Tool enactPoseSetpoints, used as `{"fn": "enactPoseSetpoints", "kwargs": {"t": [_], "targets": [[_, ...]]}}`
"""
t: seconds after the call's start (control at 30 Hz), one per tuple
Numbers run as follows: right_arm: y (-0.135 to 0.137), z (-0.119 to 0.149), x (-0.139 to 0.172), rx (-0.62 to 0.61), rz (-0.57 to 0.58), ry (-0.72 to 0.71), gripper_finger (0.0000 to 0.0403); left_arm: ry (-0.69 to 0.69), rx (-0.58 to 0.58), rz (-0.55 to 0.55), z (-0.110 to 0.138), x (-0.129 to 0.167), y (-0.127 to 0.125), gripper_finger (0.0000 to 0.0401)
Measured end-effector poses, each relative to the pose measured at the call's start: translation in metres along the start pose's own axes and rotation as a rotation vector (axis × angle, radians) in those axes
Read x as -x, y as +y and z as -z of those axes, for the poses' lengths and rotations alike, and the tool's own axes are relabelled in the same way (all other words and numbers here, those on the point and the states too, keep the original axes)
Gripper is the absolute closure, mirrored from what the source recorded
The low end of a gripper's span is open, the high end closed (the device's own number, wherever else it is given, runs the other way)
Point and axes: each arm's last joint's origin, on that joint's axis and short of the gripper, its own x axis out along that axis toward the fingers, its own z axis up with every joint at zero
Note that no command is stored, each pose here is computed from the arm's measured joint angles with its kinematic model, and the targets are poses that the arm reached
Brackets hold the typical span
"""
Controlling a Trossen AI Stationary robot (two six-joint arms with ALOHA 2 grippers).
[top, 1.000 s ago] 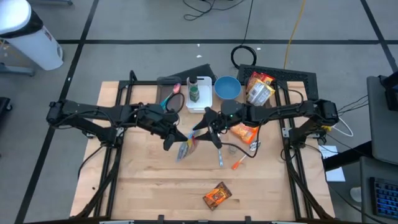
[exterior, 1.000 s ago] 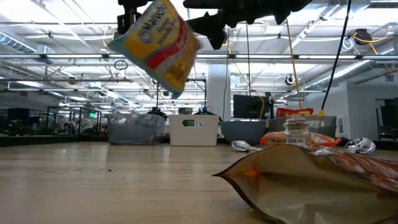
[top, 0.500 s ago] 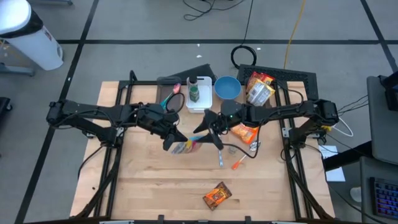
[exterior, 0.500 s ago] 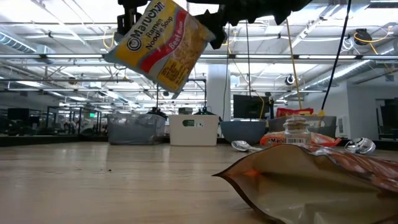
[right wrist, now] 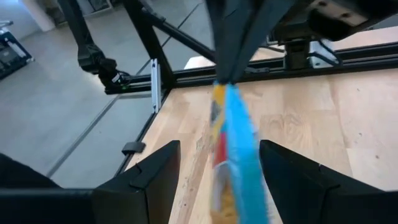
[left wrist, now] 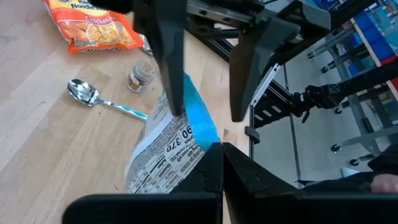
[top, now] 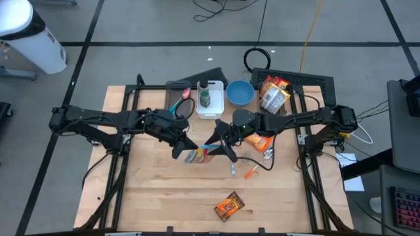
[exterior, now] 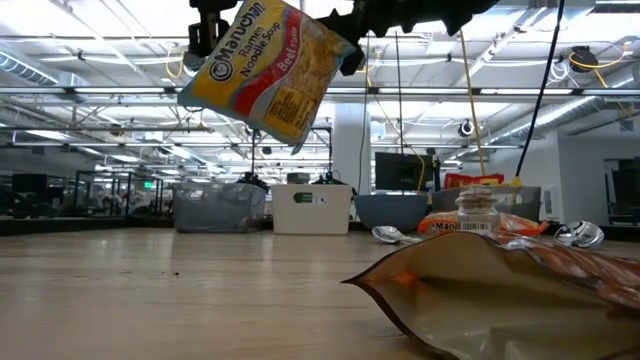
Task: Pick & Place Food Item
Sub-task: Put the light blue noodle pack into the right black bin
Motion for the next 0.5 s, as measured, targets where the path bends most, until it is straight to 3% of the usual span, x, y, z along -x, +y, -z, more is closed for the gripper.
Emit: {"fn": "enactPoseSetpoints", "kwargs": {"t": [0.3, 0.5], "targets": [[-0.0011, 0.0047, -0.0031, -0.023, 0.007, 0.024, 0.0194, 0.000, 0.000, 0.000, 0.0001, 0.0000, 0.0001, 0.0401], [-0.0004, 0.0069, -0.0038, -0.026, 0.044, 0.038, 0.0223, -0.004, -0.001, 0.002, -0.0003, 0.0000, -0.0002, 0.0401]]}}
